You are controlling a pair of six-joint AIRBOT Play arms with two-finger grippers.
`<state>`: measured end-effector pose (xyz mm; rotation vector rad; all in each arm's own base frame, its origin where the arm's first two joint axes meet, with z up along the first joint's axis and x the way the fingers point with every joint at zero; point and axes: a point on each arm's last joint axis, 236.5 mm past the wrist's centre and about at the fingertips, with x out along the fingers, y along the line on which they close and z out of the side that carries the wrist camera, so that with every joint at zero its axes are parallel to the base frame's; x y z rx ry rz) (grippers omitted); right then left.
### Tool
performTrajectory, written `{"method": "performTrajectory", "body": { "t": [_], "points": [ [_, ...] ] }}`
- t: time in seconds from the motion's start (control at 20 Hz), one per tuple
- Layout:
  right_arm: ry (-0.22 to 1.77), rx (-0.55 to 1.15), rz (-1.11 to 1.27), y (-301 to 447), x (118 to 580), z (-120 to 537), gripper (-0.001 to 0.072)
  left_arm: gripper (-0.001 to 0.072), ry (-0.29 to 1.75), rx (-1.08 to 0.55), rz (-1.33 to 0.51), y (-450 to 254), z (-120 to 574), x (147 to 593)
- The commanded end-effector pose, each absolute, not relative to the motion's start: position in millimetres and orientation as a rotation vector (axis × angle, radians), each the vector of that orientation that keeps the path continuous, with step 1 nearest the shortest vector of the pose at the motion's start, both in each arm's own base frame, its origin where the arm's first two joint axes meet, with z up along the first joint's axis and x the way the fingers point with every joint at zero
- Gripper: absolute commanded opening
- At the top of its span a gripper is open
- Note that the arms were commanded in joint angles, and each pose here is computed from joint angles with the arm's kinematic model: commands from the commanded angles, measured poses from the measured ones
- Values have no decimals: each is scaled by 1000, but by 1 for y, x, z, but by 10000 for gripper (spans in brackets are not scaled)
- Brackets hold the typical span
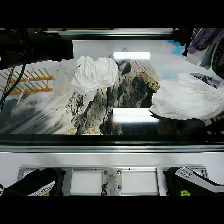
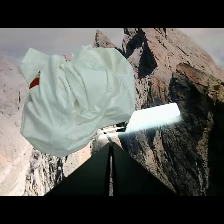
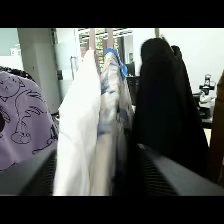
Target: Fold the clothes and pants, and hang the long-sleeved shirts on hangers.
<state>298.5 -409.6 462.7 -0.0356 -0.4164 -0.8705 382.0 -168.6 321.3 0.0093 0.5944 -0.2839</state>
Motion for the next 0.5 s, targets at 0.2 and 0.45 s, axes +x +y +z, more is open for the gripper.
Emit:
{"method": "performTrajectory", "body": {
  "t": [0.2,0.45],
  "points": [
    [-506,-130,-713,-336,288,523,607,16,595,7,-289,-170,321,382],
    [-470,-167,-115,-186,328,534,607,16,600,8,-289,-171,319,382]
  ]
}}
